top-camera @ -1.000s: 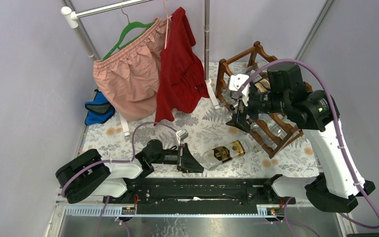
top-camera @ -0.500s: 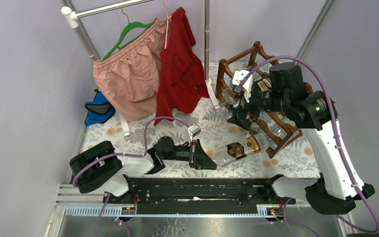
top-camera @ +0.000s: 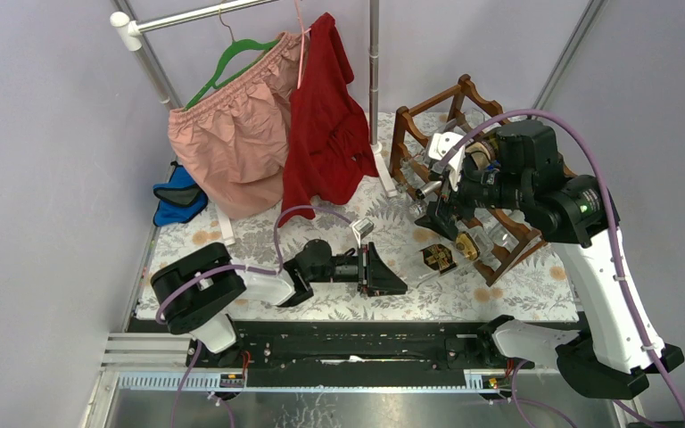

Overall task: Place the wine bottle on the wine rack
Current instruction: Place the wine bottle in the wine rack.

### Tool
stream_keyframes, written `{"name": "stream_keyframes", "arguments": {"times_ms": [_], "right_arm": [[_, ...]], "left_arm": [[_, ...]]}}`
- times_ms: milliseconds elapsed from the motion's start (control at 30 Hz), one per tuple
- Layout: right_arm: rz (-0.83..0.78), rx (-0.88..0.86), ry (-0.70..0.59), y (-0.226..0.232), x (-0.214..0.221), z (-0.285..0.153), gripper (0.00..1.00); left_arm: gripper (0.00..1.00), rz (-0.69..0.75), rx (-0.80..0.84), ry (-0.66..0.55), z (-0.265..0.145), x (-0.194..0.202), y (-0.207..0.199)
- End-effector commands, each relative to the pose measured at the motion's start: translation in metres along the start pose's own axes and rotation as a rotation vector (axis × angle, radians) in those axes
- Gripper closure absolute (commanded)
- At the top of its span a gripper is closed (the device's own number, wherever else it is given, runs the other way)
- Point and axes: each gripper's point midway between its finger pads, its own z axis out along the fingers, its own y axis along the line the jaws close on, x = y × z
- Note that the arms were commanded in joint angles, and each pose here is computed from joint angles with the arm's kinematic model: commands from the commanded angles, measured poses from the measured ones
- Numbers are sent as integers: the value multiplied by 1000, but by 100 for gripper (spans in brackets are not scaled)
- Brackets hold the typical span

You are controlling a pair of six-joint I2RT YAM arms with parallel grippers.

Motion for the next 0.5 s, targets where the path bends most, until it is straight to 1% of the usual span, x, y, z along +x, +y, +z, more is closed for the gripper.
{"name": "stream_keyframes", "arguments": {"times_ms": [0, 467], "right_arm": [[-9, 19, -50, -1, -10, -5, 0], [-6, 23, -48, 0, -6, -6, 0]], "left_arm": [[100, 208, 331, -32, 4, -6, -92], [100, 220, 333, -21, 13, -8, -100]]}}
